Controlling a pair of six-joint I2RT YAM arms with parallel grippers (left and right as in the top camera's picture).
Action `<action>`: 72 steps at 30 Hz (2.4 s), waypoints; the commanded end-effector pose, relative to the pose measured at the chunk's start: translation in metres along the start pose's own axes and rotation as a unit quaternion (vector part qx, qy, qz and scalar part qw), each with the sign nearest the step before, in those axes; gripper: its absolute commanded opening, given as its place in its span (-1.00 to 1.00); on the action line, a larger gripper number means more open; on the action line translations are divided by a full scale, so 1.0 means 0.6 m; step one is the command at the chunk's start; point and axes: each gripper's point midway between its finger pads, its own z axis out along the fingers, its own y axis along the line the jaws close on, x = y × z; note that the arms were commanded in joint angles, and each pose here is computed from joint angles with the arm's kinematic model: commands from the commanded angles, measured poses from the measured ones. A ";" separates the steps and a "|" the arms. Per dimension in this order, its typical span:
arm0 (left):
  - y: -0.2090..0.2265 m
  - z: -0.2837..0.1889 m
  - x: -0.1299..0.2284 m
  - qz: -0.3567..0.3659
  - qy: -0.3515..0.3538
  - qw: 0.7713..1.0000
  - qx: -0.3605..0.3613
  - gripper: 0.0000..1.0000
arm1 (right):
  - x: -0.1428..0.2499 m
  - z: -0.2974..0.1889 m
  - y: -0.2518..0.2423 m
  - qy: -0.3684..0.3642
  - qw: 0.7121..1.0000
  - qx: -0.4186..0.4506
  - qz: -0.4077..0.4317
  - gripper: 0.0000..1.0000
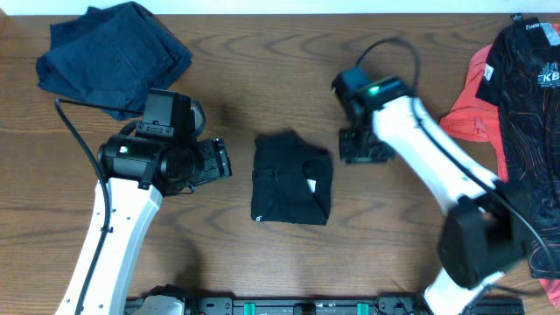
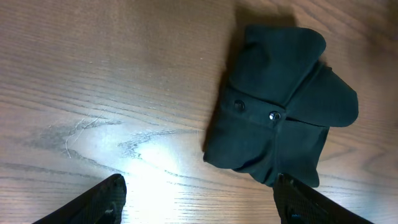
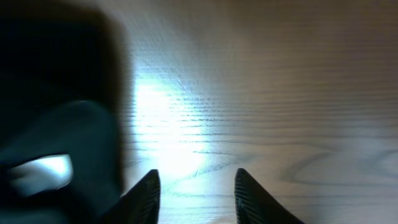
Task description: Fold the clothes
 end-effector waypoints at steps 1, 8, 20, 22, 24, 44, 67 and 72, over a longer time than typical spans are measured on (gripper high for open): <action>0.009 0.004 0.000 0.001 0.002 1.000 -0.011 0.55 | -0.021 -0.106 0.024 -0.073 0.994 -0.079 -0.013 -0.58; 0.015 0.004 -0.003 0.001 -0.004 1.000 -0.022 0.55 | 0.009 -0.189 0.169 -0.081 0.929 -0.325 -0.157 -0.98; 0.015 0.004 -0.002 0.001 -0.003 1.000 -0.022 0.56 | 0.057 -0.070 0.296 0.047 0.866 -0.455 -0.202 -0.98; 0.016 0.004 -0.001 0.001 -0.002 1.000 -0.023 0.56 | 0.052 -0.033 0.301 0.062 0.870 -0.449 -0.195 -0.97; 0.017 0.004 0.001 0.000 0.001 1.000 -0.024 0.57 | 0.044 0.008 0.302 0.076 0.873 -0.443 -0.190 -0.94; 0.018 0.004 0.003 0.000 0.004 1.000 -0.025 0.56 | -0.007 0.059 0.188 0.107 0.894 -0.418 -0.119 -0.95; 0.018 0.004 0.004 0.000 0.004 1.000 -0.026 0.56 | 0.163 0.106 0.244 0.168 0.885 -0.398 -0.172 -0.70; 0.018 0.004 0.003 0.000 0.004 1.000 -0.025 0.56 | 0.178 0.155 0.209 0.192 0.892 -0.386 -0.138 -0.82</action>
